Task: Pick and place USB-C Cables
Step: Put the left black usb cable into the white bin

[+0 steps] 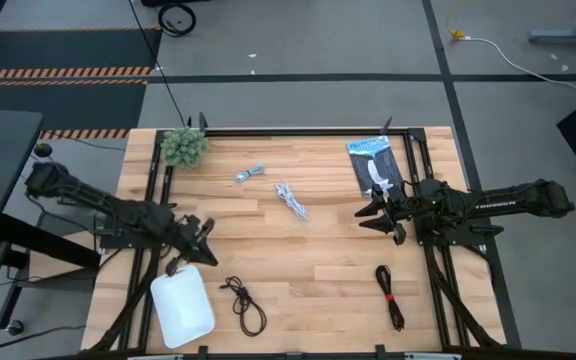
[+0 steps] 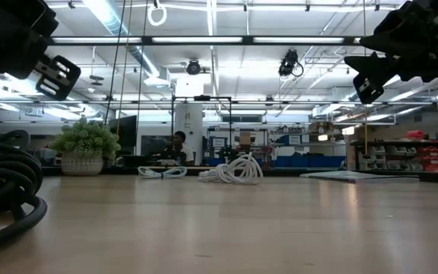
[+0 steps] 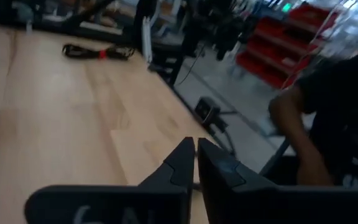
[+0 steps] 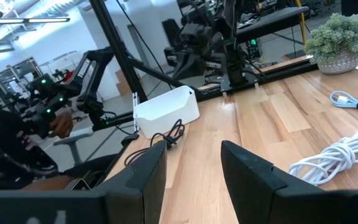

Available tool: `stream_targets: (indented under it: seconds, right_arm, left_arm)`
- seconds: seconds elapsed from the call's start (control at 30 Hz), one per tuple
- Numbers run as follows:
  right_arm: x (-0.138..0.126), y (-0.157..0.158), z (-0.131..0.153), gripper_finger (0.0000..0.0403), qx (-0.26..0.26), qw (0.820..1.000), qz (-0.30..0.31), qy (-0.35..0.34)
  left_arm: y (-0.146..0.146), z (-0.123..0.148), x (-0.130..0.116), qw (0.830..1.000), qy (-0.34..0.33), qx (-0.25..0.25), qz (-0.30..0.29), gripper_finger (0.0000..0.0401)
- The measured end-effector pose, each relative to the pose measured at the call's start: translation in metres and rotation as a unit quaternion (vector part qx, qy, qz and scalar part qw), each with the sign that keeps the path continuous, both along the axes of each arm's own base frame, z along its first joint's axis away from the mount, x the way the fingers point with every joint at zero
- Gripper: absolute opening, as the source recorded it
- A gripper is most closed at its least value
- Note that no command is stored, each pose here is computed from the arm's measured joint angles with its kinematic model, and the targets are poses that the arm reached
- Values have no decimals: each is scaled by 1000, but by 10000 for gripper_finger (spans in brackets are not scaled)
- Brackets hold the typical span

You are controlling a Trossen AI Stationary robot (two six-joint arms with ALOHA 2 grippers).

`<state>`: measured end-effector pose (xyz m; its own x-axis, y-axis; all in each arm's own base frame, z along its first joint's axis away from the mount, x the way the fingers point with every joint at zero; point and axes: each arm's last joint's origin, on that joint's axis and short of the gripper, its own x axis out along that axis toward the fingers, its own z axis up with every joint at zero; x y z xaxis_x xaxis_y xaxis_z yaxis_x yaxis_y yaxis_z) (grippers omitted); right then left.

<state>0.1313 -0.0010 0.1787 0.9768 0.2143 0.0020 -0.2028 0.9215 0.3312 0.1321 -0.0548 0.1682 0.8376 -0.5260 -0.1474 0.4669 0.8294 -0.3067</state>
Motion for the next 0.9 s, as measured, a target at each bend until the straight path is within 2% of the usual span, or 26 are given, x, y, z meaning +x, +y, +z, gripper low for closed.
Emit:
stream_targets:
  seconds: [0.27,0.5,0.73,0.9]
  right_arm:
    - [0,0,0,159,0,1000,0,0]
    - [0,0,0,159,0,1000,0,0]
    - [0,0,0,159,0,1000,0,0]
    - [0,0,0,159,0,1000,0,0]
  left_arm:
    - [-32,8,19,996,43,76,15,98]
    - [-62,22,43,981,97,161,54,161]
    - [-96,34,80,950,185,245,52,200]
    - [-116,42,112,915,264,303,28,204]
